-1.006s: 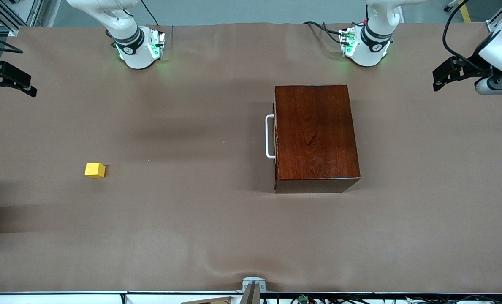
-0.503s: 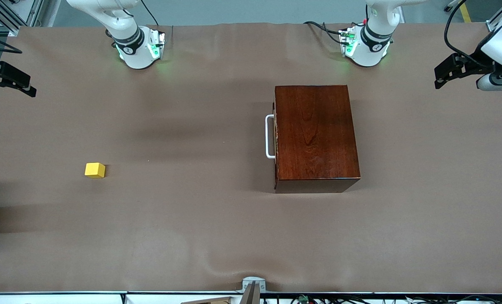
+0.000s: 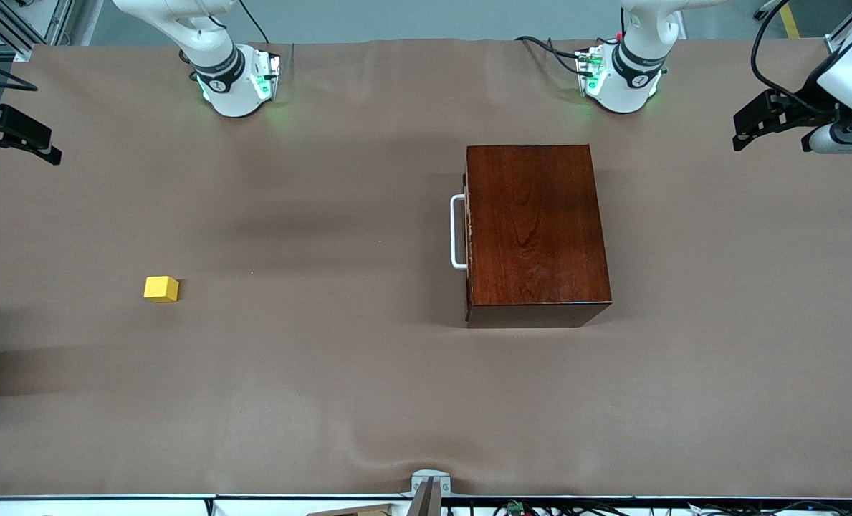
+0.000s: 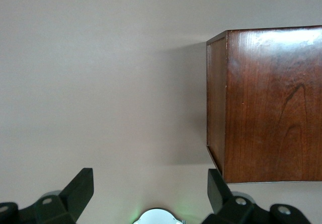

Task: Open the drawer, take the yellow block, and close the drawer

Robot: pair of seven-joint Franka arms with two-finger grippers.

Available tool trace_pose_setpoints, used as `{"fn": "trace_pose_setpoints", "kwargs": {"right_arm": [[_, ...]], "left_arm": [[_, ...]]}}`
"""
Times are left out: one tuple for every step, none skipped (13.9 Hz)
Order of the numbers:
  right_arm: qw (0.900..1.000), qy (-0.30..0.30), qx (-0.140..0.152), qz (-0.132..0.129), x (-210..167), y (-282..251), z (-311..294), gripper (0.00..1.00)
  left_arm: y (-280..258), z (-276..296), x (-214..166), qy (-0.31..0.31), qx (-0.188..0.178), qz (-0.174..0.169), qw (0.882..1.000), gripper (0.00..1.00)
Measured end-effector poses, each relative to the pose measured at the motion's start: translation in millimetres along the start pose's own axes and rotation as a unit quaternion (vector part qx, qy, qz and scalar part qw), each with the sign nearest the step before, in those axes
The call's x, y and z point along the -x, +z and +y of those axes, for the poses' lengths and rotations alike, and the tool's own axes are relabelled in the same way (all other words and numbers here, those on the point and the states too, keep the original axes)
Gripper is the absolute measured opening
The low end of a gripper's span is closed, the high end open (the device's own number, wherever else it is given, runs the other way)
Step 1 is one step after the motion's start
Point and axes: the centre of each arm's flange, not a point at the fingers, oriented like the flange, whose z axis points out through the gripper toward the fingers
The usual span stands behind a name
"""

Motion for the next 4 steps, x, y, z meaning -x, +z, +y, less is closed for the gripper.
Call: {"fn": "trace_pose_setpoints", "kwargs": {"right_arm": [[1.000,0.000,0.000,0.000,0.0,0.0,0.2,1.00],[1.000,0.000,0.000,0.000,0.0,0.0,0.4,1.00],[1.000,0.001,0.000,0.000,0.1,0.1,0.5,1.00],[1.000,0.001,0.000,0.000,0.1,0.1,0.6,1.00]], "left_arm": [[0.0,-0.6,0.0,-0.001,0.000,0.000,1.000,1.00],[0.0,-1.1,-0.1,-0.002,0.000,0.000,1.000,1.00],[0.0,-1.2,-0.1,-0.003,0.000,0.000,1.000,1.00],[0.0,-1.2,-0.1,-0.003,0.000,0.000,1.000,1.00]]}}
